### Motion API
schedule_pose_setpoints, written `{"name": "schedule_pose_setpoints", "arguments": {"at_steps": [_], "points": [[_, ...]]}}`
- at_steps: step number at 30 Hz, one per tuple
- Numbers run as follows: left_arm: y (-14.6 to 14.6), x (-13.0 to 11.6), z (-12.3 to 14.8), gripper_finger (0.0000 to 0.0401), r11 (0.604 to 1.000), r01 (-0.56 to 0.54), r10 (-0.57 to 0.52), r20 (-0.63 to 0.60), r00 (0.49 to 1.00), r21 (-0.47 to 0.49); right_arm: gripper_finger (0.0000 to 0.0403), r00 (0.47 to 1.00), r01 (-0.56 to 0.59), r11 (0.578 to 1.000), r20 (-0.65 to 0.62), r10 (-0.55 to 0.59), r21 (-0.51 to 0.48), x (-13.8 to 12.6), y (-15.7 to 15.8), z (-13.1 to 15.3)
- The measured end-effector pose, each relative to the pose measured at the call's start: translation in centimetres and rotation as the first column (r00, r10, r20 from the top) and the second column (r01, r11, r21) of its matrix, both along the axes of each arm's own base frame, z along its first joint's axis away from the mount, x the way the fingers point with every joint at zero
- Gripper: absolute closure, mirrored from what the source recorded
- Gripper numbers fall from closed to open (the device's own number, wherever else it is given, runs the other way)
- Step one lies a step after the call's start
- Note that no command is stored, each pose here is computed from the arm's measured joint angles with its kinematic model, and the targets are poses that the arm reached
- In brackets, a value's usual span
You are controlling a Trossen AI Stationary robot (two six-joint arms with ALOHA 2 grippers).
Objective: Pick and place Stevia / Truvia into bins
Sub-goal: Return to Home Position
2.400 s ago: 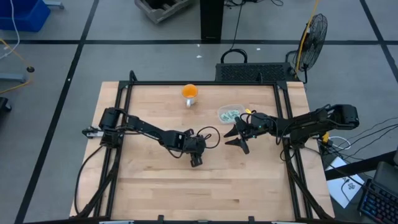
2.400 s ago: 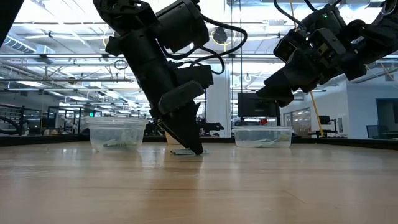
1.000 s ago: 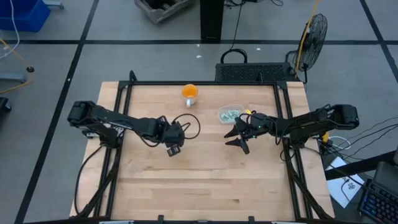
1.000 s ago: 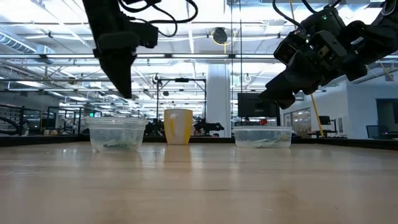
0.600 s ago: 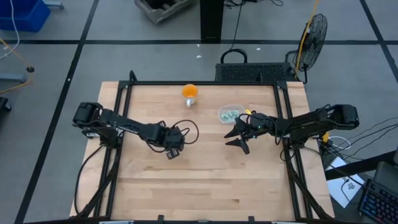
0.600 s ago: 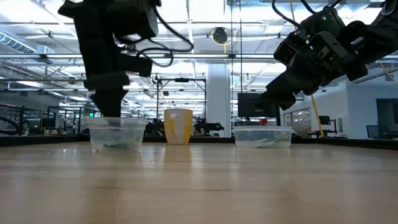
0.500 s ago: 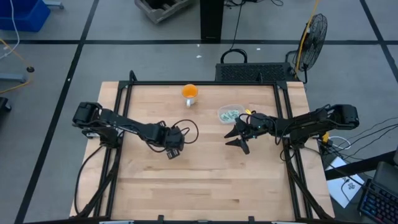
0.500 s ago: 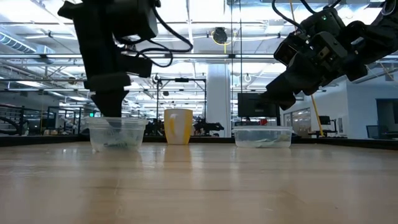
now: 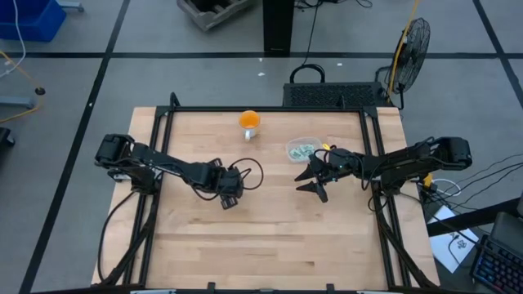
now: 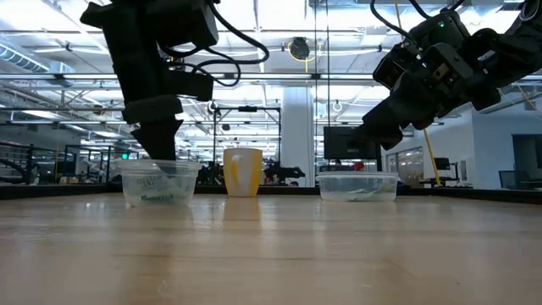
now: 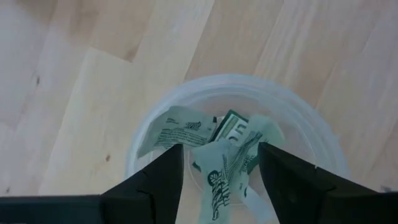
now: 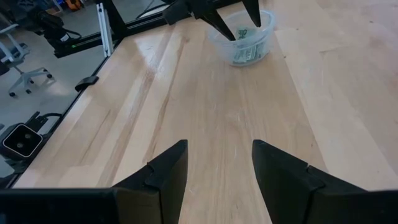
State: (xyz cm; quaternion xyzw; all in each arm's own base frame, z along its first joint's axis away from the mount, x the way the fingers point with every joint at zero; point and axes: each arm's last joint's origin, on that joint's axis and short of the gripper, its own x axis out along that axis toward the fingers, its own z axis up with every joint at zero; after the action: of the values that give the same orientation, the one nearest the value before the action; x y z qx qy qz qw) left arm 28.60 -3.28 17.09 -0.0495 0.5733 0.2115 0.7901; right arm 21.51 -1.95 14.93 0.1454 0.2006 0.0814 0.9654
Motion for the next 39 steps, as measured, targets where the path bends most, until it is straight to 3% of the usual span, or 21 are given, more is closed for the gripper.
{"name": "schedule_pose_setpoints", "arguments": {"at_steps": [14, 20, 28, 34, 39], "points": [[0.0, 0.0, 0.1, 0.0241, 1.0, -0.002, 0.002, 0.002, 1.0, -0.002, 0.0232, 1.0, -0.001, 1.0, 0.001, 0.001, -0.002, 0.0, 0.0, 0.0], [-0.1, 0.7, 1.6, 0.0289, 1.0, 0.007, -0.007, 0.008, 1.0, 0.007, 0.0232, 0.999, -0.001, 1.0, 0.045, 0.001, -0.008, -0.1, 0.0, 0.7], [-0.1, 1.6, 6.3, 0.039, 0.993, 0.079, -0.075, -0.051, 0.996, 0.087, 0.0232, 0.988, 0.001, 1.0, 0.155, 0.002, -0.023, -1.0, 0.1, 3.1], [0.1, 0.7, 10.8, 0.0381, 0.982, 0.038, -0.012, -0.14, 0.99, 0.186, 0.0237, 0.972, 0.001, 0.998, 0.235, 0.012, -0.055, -3.0, 0.4, 5.4], [-0.3, -2.1, 15.2, 0.0383, 0.962, -0.01, 0.045, -0.123, 0.991, 0.272, 0.0273, 0.959, 0.021, 0.997, 0.282, 0.0, -0.071, -5.4, 0.7, 7.1]]}}
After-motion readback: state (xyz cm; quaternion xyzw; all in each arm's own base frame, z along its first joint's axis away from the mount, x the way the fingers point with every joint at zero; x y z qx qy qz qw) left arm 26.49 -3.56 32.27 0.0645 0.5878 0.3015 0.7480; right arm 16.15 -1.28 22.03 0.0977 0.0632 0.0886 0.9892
